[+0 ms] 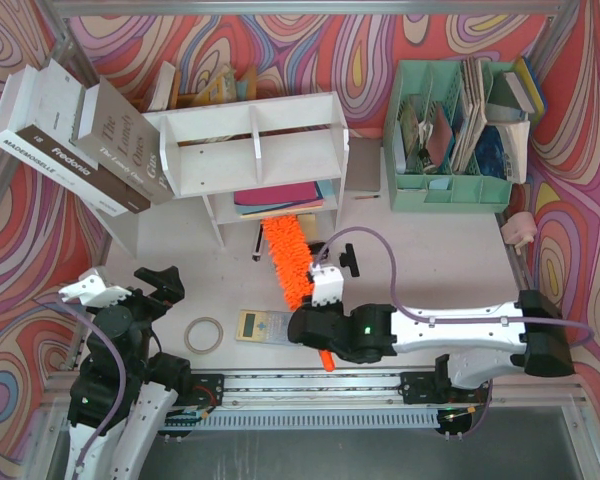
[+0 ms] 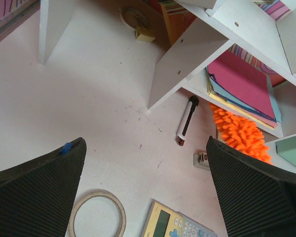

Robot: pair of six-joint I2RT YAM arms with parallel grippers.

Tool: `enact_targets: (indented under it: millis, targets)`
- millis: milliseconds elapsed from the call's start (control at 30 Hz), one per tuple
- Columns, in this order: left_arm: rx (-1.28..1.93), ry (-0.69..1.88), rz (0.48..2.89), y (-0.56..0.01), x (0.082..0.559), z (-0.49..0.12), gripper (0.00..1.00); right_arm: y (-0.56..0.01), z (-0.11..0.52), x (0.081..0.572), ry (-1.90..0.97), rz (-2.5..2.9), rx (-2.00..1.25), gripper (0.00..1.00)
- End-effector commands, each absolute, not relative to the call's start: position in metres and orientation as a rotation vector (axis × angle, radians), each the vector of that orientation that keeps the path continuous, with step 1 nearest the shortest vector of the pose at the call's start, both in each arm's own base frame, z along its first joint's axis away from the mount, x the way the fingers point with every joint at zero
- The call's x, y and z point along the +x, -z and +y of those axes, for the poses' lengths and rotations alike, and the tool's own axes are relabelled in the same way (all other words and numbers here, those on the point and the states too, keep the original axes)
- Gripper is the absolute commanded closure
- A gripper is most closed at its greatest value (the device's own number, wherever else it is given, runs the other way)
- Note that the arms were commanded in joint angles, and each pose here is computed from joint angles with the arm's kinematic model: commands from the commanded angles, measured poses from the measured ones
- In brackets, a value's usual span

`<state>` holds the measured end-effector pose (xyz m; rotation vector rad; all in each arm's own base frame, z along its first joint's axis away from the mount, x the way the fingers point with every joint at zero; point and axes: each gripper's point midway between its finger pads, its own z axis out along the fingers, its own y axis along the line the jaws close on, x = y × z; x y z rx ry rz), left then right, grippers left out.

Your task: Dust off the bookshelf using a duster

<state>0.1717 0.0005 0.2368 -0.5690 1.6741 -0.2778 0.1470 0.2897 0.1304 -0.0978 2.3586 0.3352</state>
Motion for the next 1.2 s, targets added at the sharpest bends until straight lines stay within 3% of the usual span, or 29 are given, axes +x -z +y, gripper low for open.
enact_targets:
  millis: [0,267,567,900,1167]
  targets:
    - [-0.583,0.268,1.656,-0.241,0.171,0.004,0.02,-0.143,0.327,0.148,-0.395,2.265,-0.252,1.0]
    - [-0.579,0.271,1.662,-0.241,0.172,0.003,0.02,-0.122,0.367,0.137,-0.484,2.268,-0.433,1.0]
    - [-0.58,0.269,1.661,-0.241,0.172,0.003,0.02,-0.093,0.358,0.133,-0.374,2.346,-0.448,1.0]
    - [-0.58,0.271,1.66,-0.241,0.172,0.003,0.02,-0.162,0.373,0.135,-0.505,2.19,-0.433,1.0]
    - [-0.579,0.269,1.663,-0.24,0.172,0.003,0.02,-0.097,0.345,0.122,-0.375,2.332,-0.453,1.0]
